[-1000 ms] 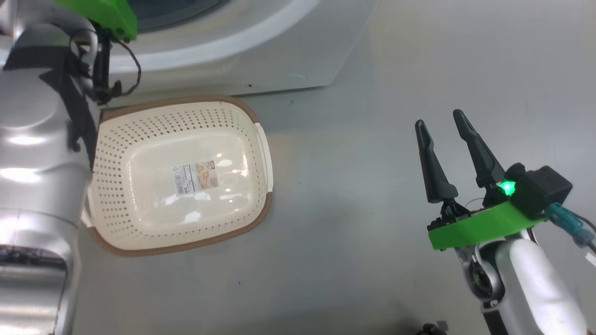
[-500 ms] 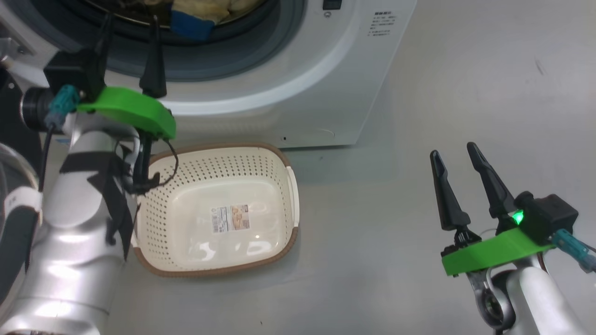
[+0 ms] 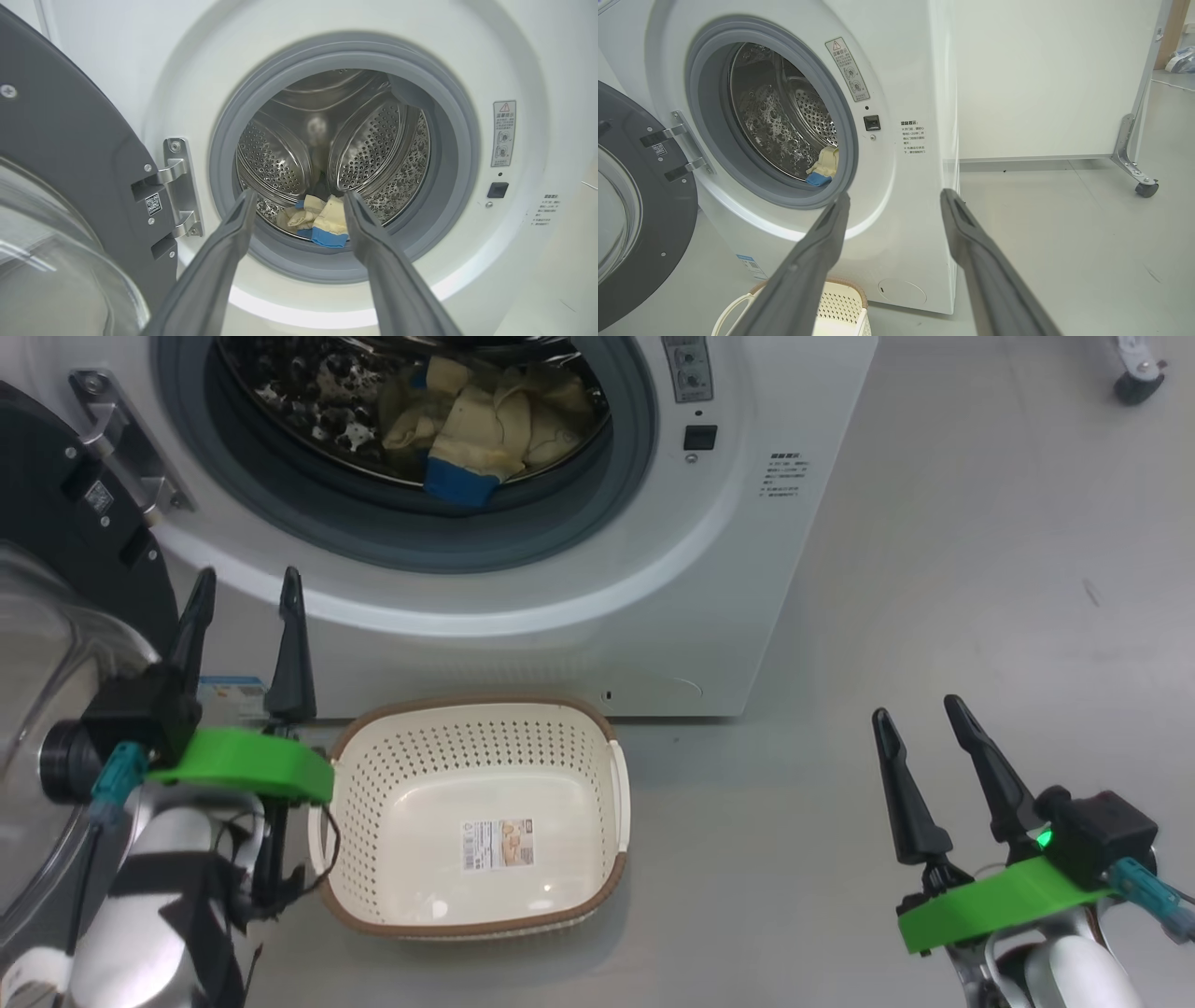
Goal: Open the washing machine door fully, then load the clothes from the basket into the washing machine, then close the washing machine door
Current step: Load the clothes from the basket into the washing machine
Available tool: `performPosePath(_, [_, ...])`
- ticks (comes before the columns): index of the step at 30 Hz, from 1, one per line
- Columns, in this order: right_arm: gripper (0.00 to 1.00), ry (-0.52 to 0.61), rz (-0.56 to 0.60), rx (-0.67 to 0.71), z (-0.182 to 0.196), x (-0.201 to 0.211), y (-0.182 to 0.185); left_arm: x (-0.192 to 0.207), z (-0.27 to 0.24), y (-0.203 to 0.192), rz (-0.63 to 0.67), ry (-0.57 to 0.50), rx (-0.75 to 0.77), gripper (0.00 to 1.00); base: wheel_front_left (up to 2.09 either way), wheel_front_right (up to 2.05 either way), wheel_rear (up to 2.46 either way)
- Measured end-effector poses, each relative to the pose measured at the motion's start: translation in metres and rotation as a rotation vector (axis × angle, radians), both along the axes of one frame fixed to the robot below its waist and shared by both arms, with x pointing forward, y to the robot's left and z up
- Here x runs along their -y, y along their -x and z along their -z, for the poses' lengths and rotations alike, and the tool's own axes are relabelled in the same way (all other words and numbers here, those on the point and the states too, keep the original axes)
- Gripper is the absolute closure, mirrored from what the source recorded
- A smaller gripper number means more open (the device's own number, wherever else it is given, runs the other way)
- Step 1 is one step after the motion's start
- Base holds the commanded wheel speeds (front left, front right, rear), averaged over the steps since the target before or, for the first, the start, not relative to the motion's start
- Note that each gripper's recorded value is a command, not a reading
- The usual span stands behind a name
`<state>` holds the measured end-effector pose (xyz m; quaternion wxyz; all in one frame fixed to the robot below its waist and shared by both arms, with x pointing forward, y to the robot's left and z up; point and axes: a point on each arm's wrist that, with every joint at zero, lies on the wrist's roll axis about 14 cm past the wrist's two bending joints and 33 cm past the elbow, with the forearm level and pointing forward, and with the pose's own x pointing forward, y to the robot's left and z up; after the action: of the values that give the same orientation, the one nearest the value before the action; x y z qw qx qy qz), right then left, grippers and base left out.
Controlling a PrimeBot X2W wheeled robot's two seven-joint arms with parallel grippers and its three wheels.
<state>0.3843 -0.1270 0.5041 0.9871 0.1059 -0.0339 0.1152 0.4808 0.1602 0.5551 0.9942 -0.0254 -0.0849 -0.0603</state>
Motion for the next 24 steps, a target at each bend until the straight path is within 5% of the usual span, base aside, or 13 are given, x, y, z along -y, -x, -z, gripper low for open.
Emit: performPosePath(24, [0.0, 0.012, 0.039, -0.008, 0.0, 0.013, 0.037, -0.056, 0.042, 0.115, -0.224, 0.0, -0.099, 0.0, 0.0, 0.0, 0.0])
